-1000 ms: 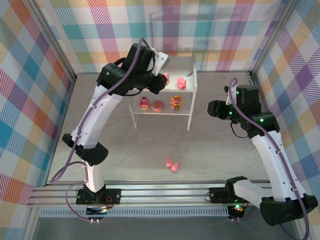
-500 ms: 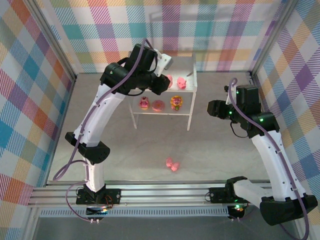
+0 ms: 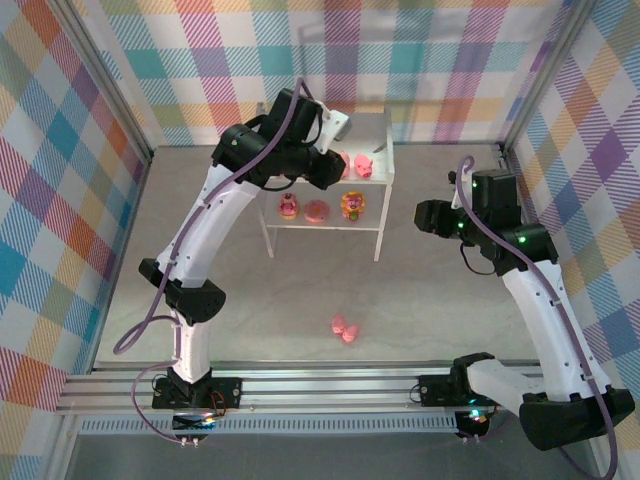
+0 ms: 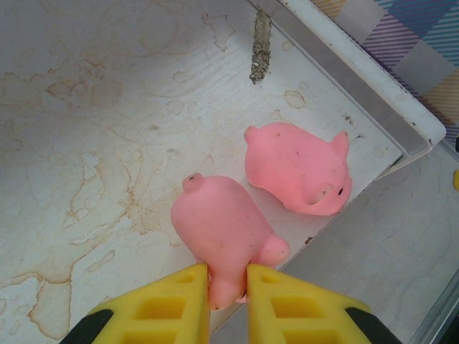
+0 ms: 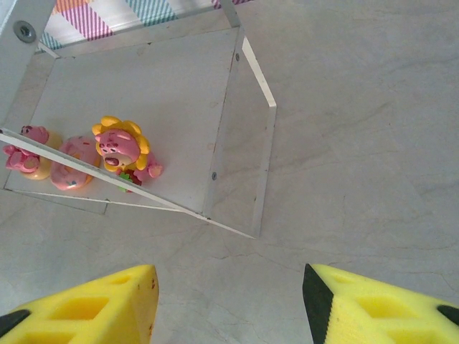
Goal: Place and organize the plastic toys onto the shelf
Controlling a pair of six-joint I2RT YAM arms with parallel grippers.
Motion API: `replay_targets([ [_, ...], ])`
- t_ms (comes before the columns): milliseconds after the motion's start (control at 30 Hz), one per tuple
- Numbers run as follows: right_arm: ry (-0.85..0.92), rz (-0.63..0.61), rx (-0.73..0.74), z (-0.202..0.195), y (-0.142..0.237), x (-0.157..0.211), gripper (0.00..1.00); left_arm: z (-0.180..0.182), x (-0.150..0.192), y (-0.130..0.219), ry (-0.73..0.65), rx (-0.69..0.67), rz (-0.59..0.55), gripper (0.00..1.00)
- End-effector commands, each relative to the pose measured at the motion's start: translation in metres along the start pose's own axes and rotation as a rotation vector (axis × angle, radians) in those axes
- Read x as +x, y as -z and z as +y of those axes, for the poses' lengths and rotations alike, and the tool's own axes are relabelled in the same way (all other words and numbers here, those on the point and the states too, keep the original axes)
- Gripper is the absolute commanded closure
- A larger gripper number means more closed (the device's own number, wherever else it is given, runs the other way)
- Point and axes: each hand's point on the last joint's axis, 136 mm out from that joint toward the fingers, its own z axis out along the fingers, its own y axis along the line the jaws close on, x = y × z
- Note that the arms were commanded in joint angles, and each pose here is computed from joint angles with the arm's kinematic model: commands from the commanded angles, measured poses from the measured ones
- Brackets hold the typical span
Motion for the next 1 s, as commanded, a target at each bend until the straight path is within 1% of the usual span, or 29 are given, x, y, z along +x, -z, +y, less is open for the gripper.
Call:
replay_targets([
  [0, 0.013, -0.015, -0.007, 0.000, 0.000, -0.002, 0.43, 0.004, -0.005, 0.005, -0.002, -0.005, -0.020, 0.80],
  [200, 0.012, -0.017, -0.010, 0.000, 0.000, -0.003, 0.43, 0.007, -0.005, 0.007, 0.000, -0.024, -0.019, 0.74],
  [433, 0.013, -0.018, -0.011, 0.000, 0.000, -0.003, 0.43, 0.010, -0.007, 0.009, -0.005, -0.042, -0.029, 0.72],
  [600, 0.018, -0.019, -0.009, 0.000, 0.001, -0.004, 0.43, 0.012, -0.013, 0.016, -0.007, -0.059, -0.058, 0.64],
  [767, 0.018, -0.012, -0.006, -0.001, 0.001, -0.002, 0.43, 0.014, -0.022, 0.033, -0.014, -0.080, -0.110, 0.58],
  [967, 0.017, 0.032, -0.008, -0.003, 0.000, 0.009, 0.43, 0.008, -0.035, 0.076, -0.010, -0.078, -0.210, 0.57],
])
